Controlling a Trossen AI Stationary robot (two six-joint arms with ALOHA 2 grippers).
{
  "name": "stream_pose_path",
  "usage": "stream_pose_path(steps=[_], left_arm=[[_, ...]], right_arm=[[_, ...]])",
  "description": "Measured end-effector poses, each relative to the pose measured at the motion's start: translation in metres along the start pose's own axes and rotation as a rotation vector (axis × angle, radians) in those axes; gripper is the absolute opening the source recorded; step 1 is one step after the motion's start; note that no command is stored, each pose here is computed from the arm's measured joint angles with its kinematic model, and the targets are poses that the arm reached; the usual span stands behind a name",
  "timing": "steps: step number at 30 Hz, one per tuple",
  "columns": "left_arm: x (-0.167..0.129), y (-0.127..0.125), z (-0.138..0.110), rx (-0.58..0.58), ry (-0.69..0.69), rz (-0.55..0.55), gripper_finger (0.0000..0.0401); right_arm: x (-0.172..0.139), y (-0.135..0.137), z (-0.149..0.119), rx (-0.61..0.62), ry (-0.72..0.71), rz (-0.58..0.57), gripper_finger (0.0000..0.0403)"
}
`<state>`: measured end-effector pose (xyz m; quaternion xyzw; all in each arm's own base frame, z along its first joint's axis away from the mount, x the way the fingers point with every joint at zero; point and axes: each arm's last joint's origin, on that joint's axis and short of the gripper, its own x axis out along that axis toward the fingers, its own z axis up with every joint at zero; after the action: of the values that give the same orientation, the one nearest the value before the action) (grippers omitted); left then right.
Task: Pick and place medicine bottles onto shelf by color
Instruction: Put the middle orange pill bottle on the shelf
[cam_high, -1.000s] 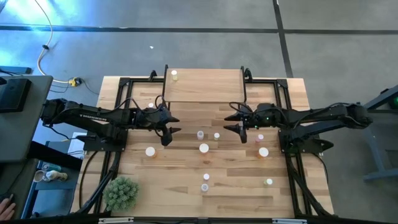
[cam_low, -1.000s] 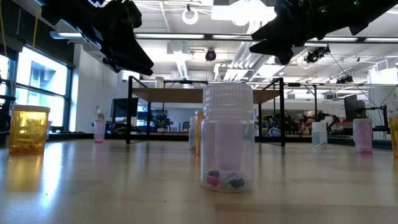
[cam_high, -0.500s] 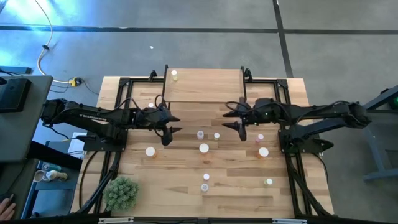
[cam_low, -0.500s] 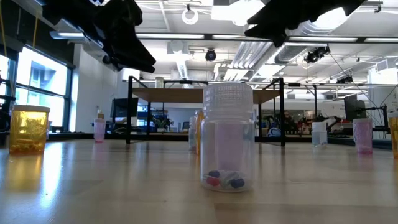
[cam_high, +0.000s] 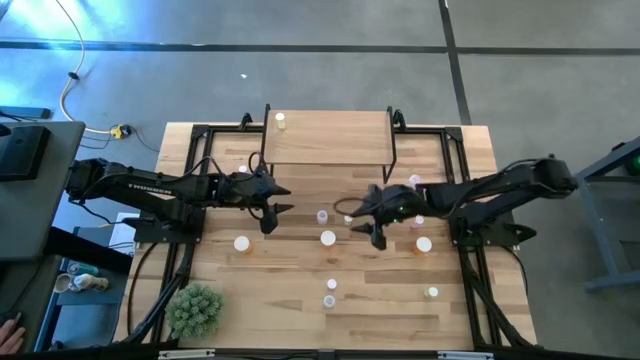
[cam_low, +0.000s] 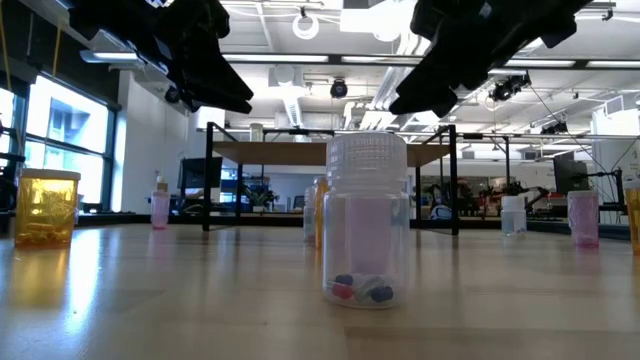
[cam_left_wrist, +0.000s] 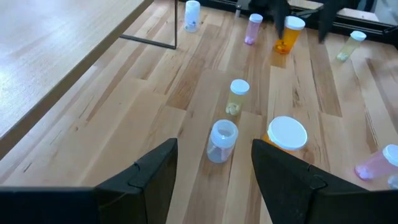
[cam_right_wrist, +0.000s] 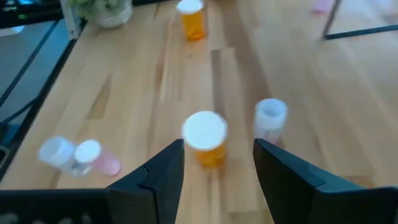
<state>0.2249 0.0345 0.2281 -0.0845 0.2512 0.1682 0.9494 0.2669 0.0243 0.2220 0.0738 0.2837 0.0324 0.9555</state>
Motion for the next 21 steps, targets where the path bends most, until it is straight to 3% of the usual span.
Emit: stream_pose_path(steps=[7,21], left_arm=[[0.0,0.0,0.001,-0.002,-0.006,-0.001,0.0197],[0.0,0.0,0.001,0.008,-0.006,-0.002,0.0197]], right_arm=[[0.01,0.015,-0.002,-0.047,0.01,0.041,0.0183],[0.013,0.013,-0.001,-0.075,-0.031,-0.104,0.0183]])
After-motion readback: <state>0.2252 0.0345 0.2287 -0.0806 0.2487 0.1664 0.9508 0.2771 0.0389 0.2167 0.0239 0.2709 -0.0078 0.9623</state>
